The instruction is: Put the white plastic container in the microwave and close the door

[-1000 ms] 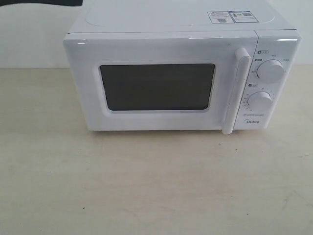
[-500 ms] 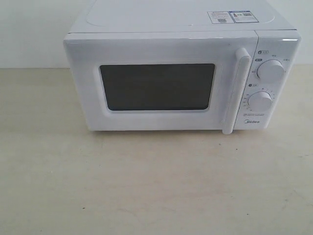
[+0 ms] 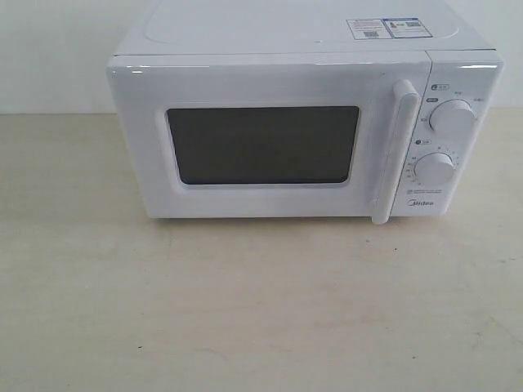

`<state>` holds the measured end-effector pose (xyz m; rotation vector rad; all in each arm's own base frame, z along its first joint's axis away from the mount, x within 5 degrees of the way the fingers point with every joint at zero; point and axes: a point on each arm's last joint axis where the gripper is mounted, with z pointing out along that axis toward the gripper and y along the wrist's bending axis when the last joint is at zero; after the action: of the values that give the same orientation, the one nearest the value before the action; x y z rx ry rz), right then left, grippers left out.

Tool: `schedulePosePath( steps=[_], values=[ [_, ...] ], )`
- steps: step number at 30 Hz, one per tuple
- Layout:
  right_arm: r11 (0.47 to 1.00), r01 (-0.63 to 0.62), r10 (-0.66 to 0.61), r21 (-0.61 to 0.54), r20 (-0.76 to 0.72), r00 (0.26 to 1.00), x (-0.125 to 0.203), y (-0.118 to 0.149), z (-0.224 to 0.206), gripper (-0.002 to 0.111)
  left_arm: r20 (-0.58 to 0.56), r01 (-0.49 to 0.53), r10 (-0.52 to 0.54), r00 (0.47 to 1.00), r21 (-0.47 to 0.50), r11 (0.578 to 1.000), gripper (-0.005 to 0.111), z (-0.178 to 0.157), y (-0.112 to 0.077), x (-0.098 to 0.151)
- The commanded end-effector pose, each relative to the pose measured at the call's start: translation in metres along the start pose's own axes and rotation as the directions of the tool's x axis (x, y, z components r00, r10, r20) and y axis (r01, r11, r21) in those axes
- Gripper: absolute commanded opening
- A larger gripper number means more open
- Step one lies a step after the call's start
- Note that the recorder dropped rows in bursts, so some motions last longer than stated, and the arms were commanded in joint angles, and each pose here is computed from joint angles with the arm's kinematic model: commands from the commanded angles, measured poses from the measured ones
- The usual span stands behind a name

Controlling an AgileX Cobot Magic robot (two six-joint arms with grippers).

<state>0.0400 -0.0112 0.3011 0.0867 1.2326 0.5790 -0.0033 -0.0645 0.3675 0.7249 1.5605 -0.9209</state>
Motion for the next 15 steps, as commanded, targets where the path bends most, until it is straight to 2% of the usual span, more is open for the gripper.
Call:
schedulePosePath(
  steps=[1, 5, 9, 14, 15],
  values=[
    [1.0, 0.009, -0.009, 0.005, 0.002, 1.0, 0.001, -0.001, -0.001, 0.0, 0.026, -0.066, 0.067, 0.997, -0.032, 0.997, 0.004, -0.012, -0.008, -0.001],
    [1.0, 0.009, -0.009, 0.005, 0.002, 1.0, 0.001, -0.001, -0.001, 0.0, 0.098, -0.153, 0.181, 0.979, -0.243, 0.958, 0.004, -0.04, -0.014, -0.007],
    [1.0, 0.009, -0.009, 0.005, 0.002, 1.0, 0.001, -0.001, -0.001, 0.0, 0.181, -0.137, 0.242, 0.953, -0.452, 0.881, 0.004, -0.07, -0.016, -0.001],
    [1.0, 0.009, -0.009, 0.004, 0.001, 1.0, 0.001, -0.001, -0.001, 0.0, 0.093, -0.244, 0.363, 0.927, -0.585, 0.773, 0.004, -0.075, -0.004, -0.002],
    [1.0, 0.009, -0.009, 0.002, 0.0, 1.0, 0.001, -0.001, -0.001, 0.0, 0.074, -0.263, 0.388, 0.919, -0.618, 0.74, 0.004, -0.074, 0.0, -0.001]
  ],
)
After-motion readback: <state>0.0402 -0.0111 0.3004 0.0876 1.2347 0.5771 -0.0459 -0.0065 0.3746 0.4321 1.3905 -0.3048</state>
